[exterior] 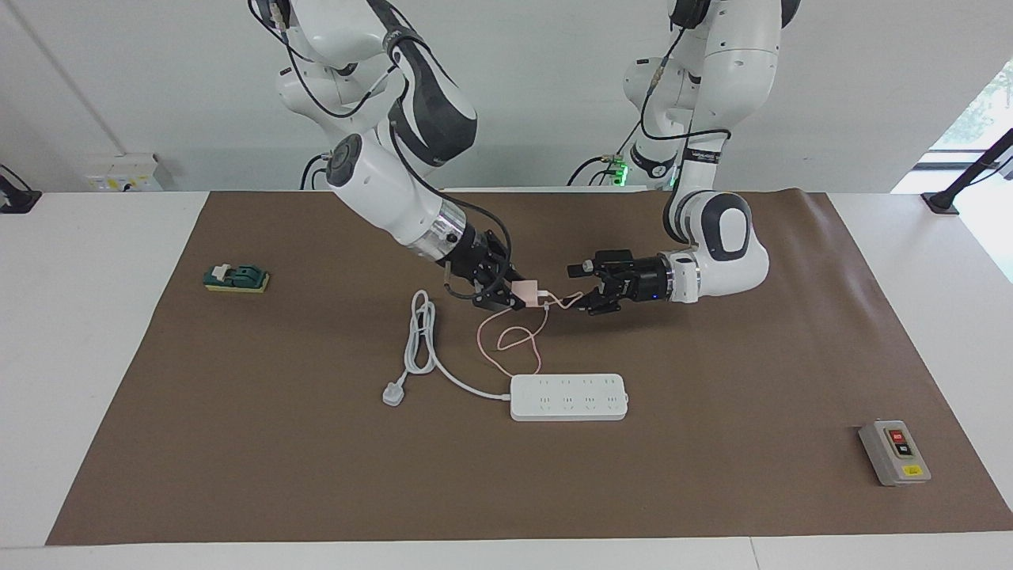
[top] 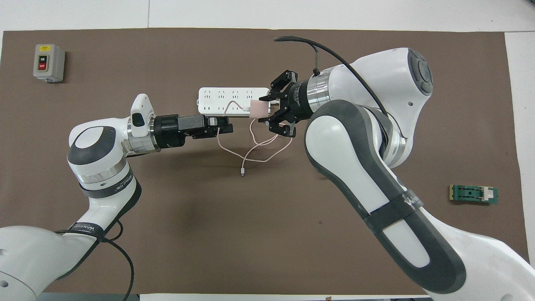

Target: Plug charger into power strip

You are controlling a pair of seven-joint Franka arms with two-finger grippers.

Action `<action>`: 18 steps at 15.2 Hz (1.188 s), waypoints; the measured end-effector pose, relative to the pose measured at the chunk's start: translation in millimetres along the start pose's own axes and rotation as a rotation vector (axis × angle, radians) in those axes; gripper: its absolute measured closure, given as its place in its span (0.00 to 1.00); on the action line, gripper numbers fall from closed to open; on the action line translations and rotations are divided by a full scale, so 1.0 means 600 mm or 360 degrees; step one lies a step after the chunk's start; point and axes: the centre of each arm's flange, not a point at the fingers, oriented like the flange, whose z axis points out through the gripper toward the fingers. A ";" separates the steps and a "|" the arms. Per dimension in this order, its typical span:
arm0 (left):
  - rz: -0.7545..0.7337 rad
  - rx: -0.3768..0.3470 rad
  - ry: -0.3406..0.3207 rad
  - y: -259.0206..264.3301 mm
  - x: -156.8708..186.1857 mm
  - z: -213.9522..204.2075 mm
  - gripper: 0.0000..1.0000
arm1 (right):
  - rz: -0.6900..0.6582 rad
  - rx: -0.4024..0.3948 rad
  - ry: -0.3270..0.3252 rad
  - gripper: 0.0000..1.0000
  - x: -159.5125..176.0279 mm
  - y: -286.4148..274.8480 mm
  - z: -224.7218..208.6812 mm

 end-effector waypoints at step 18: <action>0.0000 0.0030 0.0015 -0.004 0.000 0.002 0.12 | -0.0035 -0.0068 0.0003 0.53 -0.052 0.034 0.067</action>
